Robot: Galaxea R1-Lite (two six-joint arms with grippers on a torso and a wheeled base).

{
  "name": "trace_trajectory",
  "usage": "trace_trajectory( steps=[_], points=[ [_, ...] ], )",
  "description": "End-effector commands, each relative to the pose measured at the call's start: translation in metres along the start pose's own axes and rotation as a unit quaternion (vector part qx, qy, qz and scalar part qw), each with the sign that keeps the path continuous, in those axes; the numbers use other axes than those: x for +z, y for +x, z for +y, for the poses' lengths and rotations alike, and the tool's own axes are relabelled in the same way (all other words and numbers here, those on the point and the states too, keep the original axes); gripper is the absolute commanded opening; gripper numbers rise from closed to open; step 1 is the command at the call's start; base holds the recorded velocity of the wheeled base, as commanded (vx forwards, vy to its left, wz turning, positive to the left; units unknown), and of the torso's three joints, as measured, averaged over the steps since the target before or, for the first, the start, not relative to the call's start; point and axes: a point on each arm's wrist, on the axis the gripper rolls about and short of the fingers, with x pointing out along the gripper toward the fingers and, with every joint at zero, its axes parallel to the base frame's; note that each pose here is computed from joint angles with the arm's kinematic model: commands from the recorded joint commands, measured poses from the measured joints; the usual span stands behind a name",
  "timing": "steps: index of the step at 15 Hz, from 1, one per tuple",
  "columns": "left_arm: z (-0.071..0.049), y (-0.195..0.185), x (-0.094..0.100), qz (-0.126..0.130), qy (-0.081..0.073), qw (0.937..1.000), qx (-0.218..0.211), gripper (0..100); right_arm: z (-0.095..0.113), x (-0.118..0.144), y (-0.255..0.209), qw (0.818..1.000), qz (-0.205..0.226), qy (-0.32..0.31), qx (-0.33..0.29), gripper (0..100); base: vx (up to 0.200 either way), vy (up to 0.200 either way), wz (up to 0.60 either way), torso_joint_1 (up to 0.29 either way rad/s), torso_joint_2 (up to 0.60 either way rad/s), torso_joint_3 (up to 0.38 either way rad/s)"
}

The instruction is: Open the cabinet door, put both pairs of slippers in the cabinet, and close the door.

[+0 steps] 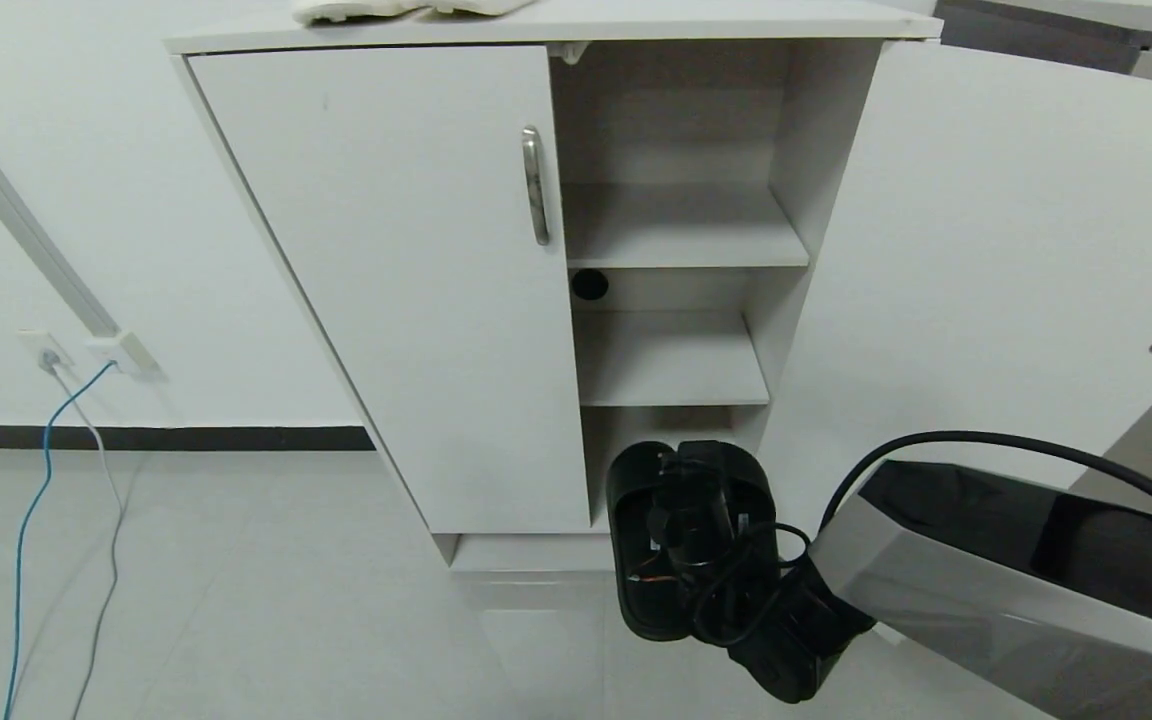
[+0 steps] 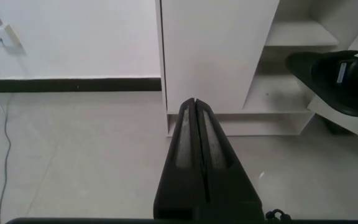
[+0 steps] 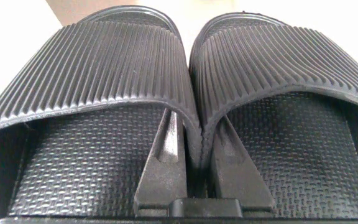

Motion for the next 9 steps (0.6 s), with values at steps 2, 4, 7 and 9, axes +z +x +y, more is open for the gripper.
trace_trajectory(
  steps=[2,4,7,9],
  points=[
    [0.0,0.0,0.0,0.0,0.0,1.0,0.001,0,0.001,0.003,0.003,0.999,-0.042,0.0,0.005,0,0.0,0.0,0.0,0.005,0.0,-0.198],
    [0.0,0.0,0.0,0.0,0.0,1.0,0.001,0,-0.004,0.008,0.006,0.996,-0.088,-0.008,0.004,0,0.0,0.0,0.0,0.005,0.0,-0.127],
    [0.0,0.0,0.0,0.0,0.0,1.0,0.0,0,-0.007,0.011,0.008,0.995,-0.101,-0.009,0.001,0,0.0,0.0,0.0,0.0,0.0,0.0],
    [0.0,0.0,0.0,0.0,-0.001,1.0,0.001,0,-0.007,0.012,0.007,0.995,-0.104,-0.008,0.002,0,0.0,0.0,0.0,0.0,0.0,0.0]
  ],
)
